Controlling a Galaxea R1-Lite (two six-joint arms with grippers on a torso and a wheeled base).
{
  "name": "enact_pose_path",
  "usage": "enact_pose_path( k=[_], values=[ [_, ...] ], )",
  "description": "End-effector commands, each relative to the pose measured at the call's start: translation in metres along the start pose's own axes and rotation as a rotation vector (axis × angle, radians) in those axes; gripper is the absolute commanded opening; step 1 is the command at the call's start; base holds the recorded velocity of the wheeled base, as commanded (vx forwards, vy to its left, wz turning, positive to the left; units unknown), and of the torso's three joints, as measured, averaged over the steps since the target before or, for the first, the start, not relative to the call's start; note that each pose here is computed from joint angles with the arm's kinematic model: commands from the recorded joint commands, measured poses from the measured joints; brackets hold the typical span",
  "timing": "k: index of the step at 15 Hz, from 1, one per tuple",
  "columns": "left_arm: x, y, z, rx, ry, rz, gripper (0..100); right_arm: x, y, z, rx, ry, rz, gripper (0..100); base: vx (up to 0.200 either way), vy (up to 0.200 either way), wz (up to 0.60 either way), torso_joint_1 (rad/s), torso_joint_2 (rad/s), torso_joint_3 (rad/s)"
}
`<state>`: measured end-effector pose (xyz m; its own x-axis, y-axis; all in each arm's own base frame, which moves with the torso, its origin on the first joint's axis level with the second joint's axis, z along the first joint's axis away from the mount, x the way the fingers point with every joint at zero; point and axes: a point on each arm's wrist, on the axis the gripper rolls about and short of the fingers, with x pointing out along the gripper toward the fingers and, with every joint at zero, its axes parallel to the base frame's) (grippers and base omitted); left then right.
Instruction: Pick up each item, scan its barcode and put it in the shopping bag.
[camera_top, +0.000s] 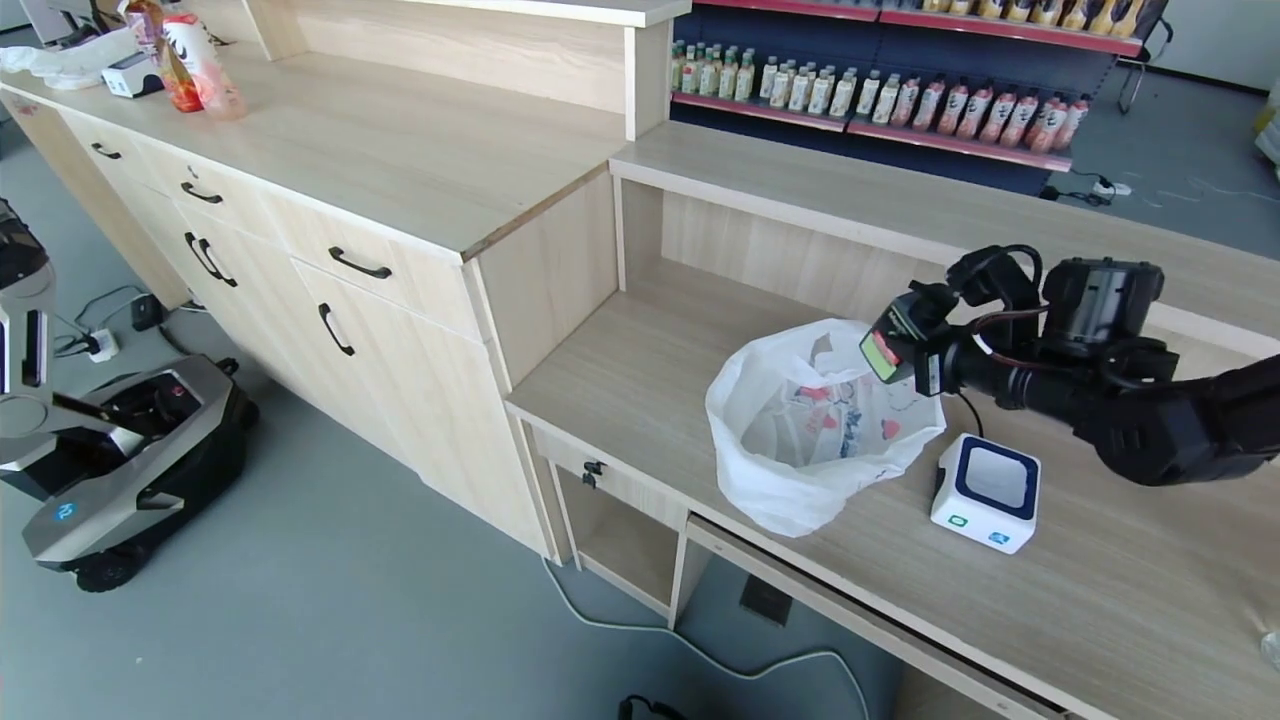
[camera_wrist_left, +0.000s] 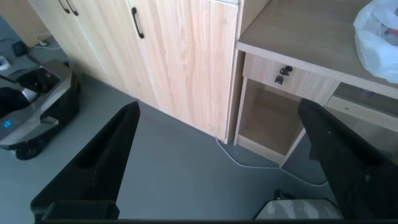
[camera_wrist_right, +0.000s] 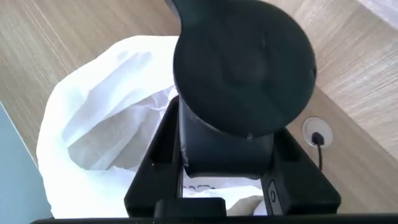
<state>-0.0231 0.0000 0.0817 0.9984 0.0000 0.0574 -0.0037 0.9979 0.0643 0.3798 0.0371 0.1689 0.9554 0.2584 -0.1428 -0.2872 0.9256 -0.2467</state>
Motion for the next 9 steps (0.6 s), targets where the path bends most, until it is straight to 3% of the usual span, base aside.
enact_pose_path(
  k=[1,9],
  values=[
    [0.0,0.0,0.0,0.0,-0.001,0.002,100,0.03,0.014,-0.031,0.036,0.076,0.046,0,0.0,0.0,0.0,0.0,0.0,0.0],
    [0.0,0.0,0.0,0.0,-0.001,0.0,100,0.067,0.024,-0.063,0.041,0.131,0.071,0,0.0,0.0,0.0,0.0,0.0,0.0]
  ],
)
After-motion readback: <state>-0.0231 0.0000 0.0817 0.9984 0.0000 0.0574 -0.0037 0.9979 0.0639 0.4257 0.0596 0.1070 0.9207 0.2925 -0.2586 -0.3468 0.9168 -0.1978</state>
